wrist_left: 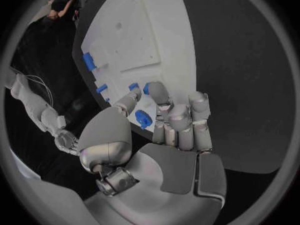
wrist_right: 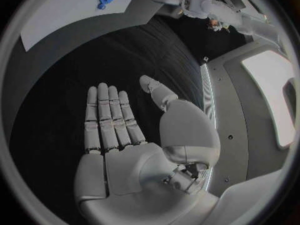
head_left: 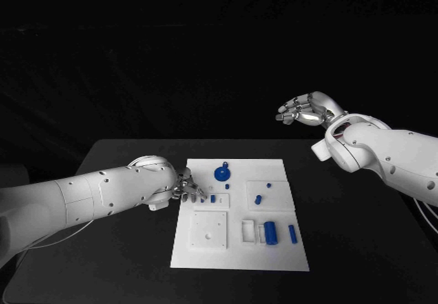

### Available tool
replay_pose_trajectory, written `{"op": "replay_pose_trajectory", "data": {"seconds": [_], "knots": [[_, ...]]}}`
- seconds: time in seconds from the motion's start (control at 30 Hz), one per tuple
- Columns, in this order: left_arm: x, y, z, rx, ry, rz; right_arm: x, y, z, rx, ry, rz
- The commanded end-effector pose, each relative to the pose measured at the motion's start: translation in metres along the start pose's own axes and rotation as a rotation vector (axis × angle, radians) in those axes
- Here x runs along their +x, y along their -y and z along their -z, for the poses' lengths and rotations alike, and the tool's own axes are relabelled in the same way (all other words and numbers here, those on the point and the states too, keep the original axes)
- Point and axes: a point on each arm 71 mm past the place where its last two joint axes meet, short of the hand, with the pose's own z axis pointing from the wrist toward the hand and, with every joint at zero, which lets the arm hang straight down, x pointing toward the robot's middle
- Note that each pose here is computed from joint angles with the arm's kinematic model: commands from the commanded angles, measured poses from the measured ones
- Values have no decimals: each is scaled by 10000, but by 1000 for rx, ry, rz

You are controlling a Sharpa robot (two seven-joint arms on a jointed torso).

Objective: Assemble the parts on the task board

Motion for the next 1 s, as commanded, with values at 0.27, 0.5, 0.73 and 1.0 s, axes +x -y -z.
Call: {"op": "replay_pose_trajectory", "data": {"seconds": [0.27, 0.5, 0.73, 1.0], "knots": [[-204, -23, 89, 74, 100, 219, -17, 5, 7, -11, -5, 1], [-345, 84, 170, 233, 176, 387, -43, 33, 6, -4, 1, 3], [-432, 347, 211, 450, 326, 312, -55, 60, -10, 3, 5, 2], [-416, 656, 193, 611, 446, 34, -40, 53, -19, 1, 2, 2]]}}
